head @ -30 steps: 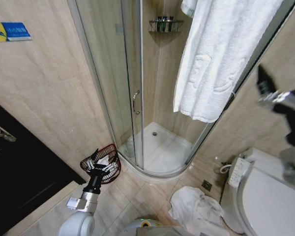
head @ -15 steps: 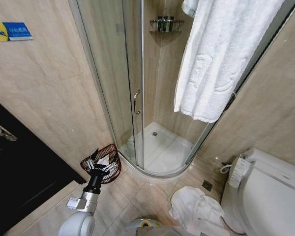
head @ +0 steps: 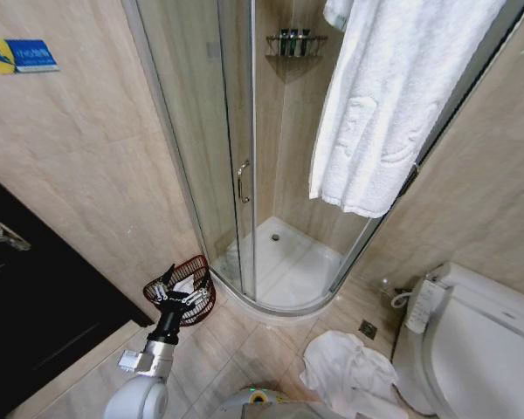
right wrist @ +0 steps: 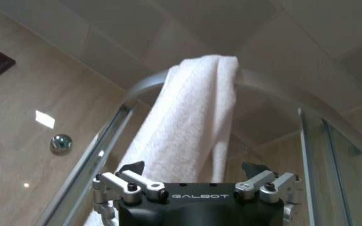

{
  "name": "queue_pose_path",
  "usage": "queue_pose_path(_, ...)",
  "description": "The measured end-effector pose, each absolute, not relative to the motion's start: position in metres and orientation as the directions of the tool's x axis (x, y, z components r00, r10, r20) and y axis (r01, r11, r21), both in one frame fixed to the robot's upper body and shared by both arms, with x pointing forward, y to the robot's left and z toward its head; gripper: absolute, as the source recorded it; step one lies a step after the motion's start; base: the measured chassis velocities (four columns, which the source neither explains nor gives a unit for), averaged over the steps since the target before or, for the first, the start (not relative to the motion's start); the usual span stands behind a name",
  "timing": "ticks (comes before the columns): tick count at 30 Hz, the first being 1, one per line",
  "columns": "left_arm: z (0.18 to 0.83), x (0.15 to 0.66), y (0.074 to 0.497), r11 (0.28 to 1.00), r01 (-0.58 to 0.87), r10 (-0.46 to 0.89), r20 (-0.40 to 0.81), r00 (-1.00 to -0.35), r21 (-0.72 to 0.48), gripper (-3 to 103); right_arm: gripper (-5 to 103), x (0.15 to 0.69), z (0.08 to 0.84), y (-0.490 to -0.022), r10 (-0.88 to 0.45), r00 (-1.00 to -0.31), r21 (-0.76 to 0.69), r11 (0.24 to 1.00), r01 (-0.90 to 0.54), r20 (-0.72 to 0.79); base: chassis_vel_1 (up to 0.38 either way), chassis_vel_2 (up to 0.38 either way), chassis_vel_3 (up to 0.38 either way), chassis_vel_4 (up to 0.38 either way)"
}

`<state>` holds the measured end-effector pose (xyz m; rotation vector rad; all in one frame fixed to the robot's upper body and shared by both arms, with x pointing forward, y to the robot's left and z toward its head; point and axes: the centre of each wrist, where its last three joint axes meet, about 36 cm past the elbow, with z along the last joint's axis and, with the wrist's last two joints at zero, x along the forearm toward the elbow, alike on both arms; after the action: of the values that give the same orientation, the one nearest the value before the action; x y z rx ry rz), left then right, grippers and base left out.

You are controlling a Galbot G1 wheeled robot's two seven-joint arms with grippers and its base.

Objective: Discard the used towel into the hamper.

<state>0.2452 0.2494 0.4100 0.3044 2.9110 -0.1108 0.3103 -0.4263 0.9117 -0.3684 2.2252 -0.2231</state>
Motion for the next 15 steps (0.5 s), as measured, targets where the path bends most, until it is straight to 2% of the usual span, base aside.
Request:
queue_pose_path(3,0.41,0.245,0.249,0.976,0.212,0.196,-0.218,-0.956,-0.052,100,100,0.307,0.894,-0.412,-0.337,-0.6,-0.291,0.94,-0.176,-0.725,0.0,0.0,0.0,0.0)
queue_pose_path(15,0.41,0.245,0.249,0.976,0.212,0.196,-0.218,-0.956,-0.052,100,100,0.306,0.874,-0.406,-0.318,-0.614,-0.302,0.944,-0.134,-0.723,0.0,0.0,0.0,0.0)
